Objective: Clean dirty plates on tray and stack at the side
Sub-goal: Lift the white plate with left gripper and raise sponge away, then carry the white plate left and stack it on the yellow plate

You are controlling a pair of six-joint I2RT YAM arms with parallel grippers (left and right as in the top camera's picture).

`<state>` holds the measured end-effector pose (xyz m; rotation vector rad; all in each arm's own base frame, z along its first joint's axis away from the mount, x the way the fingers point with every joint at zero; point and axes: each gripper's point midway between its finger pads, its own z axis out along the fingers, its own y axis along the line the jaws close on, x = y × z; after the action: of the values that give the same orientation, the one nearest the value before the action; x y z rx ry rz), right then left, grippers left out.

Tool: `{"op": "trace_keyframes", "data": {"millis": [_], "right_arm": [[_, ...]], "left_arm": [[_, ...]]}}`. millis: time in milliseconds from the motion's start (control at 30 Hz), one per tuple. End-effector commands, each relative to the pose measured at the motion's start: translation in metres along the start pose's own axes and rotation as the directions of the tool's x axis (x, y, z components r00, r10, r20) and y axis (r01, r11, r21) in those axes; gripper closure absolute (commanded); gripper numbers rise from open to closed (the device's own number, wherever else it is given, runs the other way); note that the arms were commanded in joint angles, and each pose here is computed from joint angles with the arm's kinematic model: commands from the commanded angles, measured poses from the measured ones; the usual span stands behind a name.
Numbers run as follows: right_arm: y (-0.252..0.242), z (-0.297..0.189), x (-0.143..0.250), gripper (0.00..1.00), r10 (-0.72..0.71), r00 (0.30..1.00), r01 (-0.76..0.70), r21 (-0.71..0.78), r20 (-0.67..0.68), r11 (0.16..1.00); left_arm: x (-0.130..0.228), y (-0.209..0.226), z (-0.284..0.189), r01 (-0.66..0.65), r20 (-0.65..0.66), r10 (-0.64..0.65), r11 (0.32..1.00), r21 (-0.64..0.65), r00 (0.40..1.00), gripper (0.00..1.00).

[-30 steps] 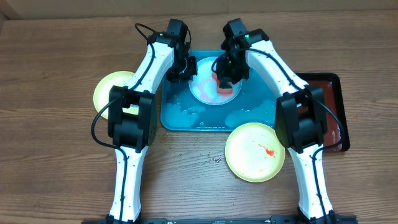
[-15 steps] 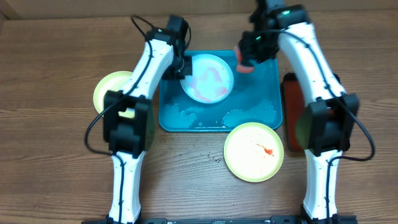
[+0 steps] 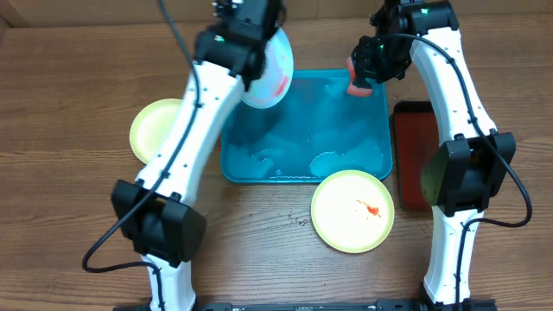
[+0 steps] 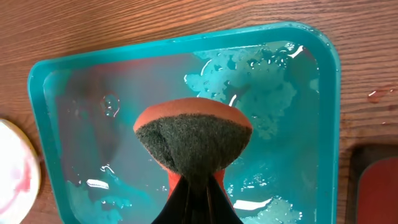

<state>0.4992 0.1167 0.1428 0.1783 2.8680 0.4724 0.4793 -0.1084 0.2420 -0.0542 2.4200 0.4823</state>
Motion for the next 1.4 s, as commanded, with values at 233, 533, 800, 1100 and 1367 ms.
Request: {"op": "trace_keyframes", "data": {"millis": [233, 533, 800, 1100, 1367], "right_arm": [[0.007, -0.019, -0.006, 0.96, -0.017, 0.999, 0.018, -0.011, 0.044, 1.000], [0.007, -0.019, -0.004, 0.96, -0.015, 0.999, 0.016, -0.009, 0.038, 1.000], [0.007, -0.019, -0.004, 0.96, -0.015, 0.999, 0.016, -0.009, 0.039, 1.000], [0.007, -0.019, -0.004, 0.96, -0.016, 0.999, 0.016, -0.009, 0.039, 1.000], [0.007, -0.019, -0.004, 0.96, -0.015, 0.999, 0.016, -0.009, 0.038, 1.000]], "left_arm": [[-0.015, 0.036, -0.049, 0.146, 0.247, -0.046, 0.903, -0.404, 0.968, 0.96], [-0.019, 0.035, -0.076, 0.178, 0.340, -0.005, 0.859, -0.480, 0.941, 0.96], [-0.022, 0.035, -0.095, 0.182, 0.389, 0.046, 0.829, -0.529, 0.920, 0.96], [-0.023, 0.030, -0.103, 0.179, 0.406, 0.066, 0.825, -0.536, 0.911, 0.96], [0.003, 0.036, -0.078, 0.153, 0.279, -0.018, 0.871, -0.467, 0.960, 0.96]]}}
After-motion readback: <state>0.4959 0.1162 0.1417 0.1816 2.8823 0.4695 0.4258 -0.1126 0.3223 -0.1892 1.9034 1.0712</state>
